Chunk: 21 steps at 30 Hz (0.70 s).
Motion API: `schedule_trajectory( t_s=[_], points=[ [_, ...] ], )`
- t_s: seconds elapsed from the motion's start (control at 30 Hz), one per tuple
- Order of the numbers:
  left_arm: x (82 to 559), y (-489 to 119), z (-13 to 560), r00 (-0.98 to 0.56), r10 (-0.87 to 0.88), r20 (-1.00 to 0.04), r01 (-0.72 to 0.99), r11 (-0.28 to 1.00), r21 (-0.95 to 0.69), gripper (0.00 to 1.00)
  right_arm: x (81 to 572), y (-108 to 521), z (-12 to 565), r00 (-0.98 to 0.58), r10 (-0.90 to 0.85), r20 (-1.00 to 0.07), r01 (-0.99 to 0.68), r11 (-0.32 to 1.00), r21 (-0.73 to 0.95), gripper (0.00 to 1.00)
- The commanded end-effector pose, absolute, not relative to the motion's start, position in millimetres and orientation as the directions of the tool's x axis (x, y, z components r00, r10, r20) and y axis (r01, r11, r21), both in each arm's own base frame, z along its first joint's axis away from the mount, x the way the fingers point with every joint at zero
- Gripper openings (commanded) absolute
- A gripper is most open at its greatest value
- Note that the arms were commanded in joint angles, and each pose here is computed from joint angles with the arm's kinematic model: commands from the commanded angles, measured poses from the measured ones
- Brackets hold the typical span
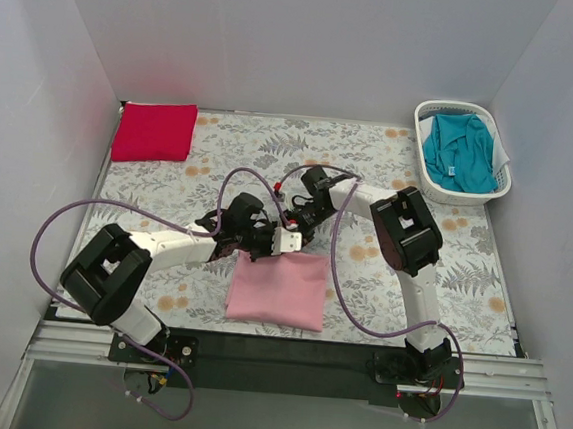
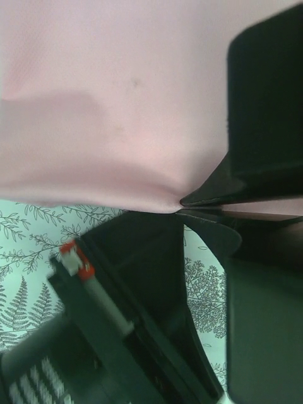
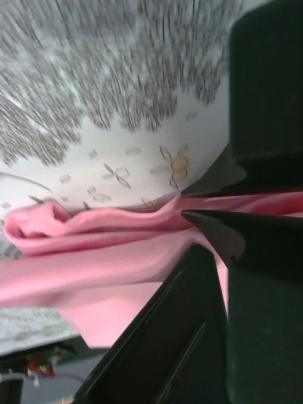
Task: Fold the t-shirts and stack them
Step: Fold the tshirt
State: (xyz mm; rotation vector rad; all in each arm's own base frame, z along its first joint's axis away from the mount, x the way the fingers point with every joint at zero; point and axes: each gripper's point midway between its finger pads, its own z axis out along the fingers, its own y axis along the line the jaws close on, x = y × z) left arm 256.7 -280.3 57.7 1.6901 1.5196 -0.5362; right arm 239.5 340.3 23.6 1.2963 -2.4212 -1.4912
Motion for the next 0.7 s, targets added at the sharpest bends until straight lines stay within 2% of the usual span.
schedule_trajectory(
  t_s=[0.0,0.07,0.1,0.17,0.3,0.33,0.37,0.43,0.47,0.5,0.57,0.6,0.63,0.67],
  points=[
    [264.8,-283.4,60.4,0.224,0.625,-0.748,0.954,0.014,0.298,0.07,295.9,332.0,20.2,-0.548,-0.678,-0.491,-0.809,0.281,0.516,0.21],
    [271.8,-285.7,65.2,0.222,0.629,-0.745,0.951,0.028,0.307,0.16,309.3,329.6,28.0,-0.531,-0.673,-0.515,-0.831,0.295,0.472,0.29],
    [276.5,-285.3,68.1,0.216,0.63,-0.746,0.95,0.042,0.31,0.19,319.4,328.8,33.7,-0.519,-0.669,-0.532,-0.845,0.305,0.44,0.38],
    [286.8,-289.7,85.7,0.19,0.616,-0.765,0.949,0.085,0.305,0.26,341.2,325.8,55.5,-0.507,-0.638,-0.58,-0.86,0.323,0.396,0.49],
    [297.6,-288.3,139.5,0.047,0.535,-0.843,0.959,0.212,0.188,0.34,377.3,303.5,104.7,-0.52,-0.552,-0.652,-0.852,0.389,0.35,0.57],
    [298.8,-269.8,173.9,-0.141,0.432,-0.891,0.938,0.345,0.019,0.34,385.6,277.5,145.6,-0.539,-0.472,-0.698,-0.831,0.431,0.351,0.57],
    [291.6,-270.3,171.6,-0.158,0.433,-0.888,0.946,0.325,-0.01,0.34,385.6,277.3,146.0,-0.539,-0.471,-0.698,-0.831,0.432,0.351,0.57],
    [282.7,-256.5,183.1,-0.281,0.368,-0.886,0.918,0.371,-0.137,0.35,364.8,267.9,163.8,-0.565,-0.426,-0.706,-0.817,0.409,0.407,0.57],
    [268.0,-254.2,182.1,-0.389,0.337,-0.858,0.89,0.379,-0.255,0.37,350.6,267.8,165.9,-0.6,-0.408,-0.688,-0.795,0.4,0.456,0.57],
    [254.0,-250.9,175.8,-0.473,0.308,-0.825,0.859,0.368,-0.355,0.38,331.6,272.5,175.1,-0.62,-0.384,-0.684,-0.784,0.333,0.524,0.55],
    [237.2,-251.0,179.1,-0.554,0.253,-0.793,0.817,0.35,-0.459,0.41,282.4,276.8,171.2,-0.724,-0.355,-0.591,-0.684,0.261,0.681,0.52],
    [221.9,-253.7,179.3,-0.652,0.212,-0.728,0.749,0.327,-0.576,0.44,265.7,283.9,180.8,-0.728,-0.345,-0.592,-0.671,0.183,0.718,0.52],
    [214.1,-254.1,169.3,-0.683,0.194,-0.704,0.723,0.315,-0.615,0.46,239.4,288.4,166.8,-0.757,-0.378,-0.533,-0.62,0.158,0.769,0.51],
    [209.2,-253.8,165.0,-0.72,0.173,-0.672,0.687,0.314,-0.655,0.48,229.6,293.0,166.3,-0.758,-0.385,-0.527,-0.611,0.134,0.78,0.5]
  ],
)
